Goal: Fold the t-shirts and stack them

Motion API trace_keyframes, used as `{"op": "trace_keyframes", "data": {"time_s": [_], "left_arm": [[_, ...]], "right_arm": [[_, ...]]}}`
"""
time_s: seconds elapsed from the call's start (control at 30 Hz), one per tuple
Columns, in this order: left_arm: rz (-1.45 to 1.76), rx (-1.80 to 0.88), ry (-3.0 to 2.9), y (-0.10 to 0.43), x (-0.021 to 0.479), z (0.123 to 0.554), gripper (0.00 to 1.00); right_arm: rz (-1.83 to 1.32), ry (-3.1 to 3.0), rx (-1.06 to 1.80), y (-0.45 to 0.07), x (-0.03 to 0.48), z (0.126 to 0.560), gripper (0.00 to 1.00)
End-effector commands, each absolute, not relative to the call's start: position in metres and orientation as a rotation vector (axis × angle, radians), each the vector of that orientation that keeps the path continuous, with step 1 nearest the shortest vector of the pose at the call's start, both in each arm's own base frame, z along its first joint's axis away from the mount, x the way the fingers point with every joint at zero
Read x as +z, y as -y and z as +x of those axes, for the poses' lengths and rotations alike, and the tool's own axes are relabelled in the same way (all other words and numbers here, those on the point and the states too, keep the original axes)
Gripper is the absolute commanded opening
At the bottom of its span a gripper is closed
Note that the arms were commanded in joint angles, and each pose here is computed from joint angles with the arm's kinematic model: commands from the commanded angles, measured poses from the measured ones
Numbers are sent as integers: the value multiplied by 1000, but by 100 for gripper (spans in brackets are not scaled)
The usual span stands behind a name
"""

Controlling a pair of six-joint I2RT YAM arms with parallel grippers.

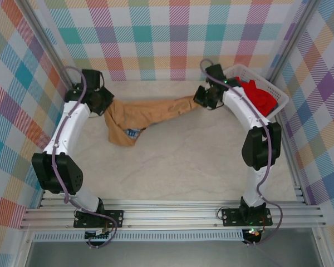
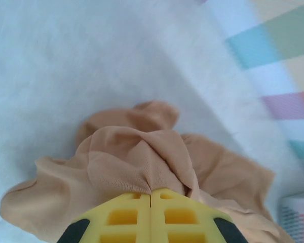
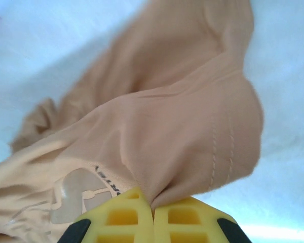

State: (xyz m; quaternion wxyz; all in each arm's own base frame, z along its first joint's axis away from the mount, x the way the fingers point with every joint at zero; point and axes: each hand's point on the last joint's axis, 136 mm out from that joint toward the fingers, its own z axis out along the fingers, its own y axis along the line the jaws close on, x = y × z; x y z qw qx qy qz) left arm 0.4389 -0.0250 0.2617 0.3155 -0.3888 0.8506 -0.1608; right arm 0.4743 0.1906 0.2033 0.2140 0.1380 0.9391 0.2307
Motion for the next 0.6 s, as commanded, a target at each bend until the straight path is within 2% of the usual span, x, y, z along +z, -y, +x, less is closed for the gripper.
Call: {"op": "trace_keyframes", "data": {"time_s": [0.0,0.2,0.33,0.4,0.47,0.57], "left_arm": [[-995,-386,-2206,7,296,450,0],[-888,-561,-1987,-5,400,489,0],[-807,-628,-1872,2,456,478,0],[-816,-617,-1894,10,454,458,0],[-864,-555,-1965,15,431,428,0],[-995,-391,-2158,18,347,358,0]], "right_arm": [[296,-2574,631,-181,239,486,0],[244,-2408,717,-175,316,514,0],[193,-2317,711,-168,355,503,0],[183,-2319,703,-166,357,489,0],[186,-2339,699,-164,345,469,0],[207,-2429,670,-161,302,420,0]]}}
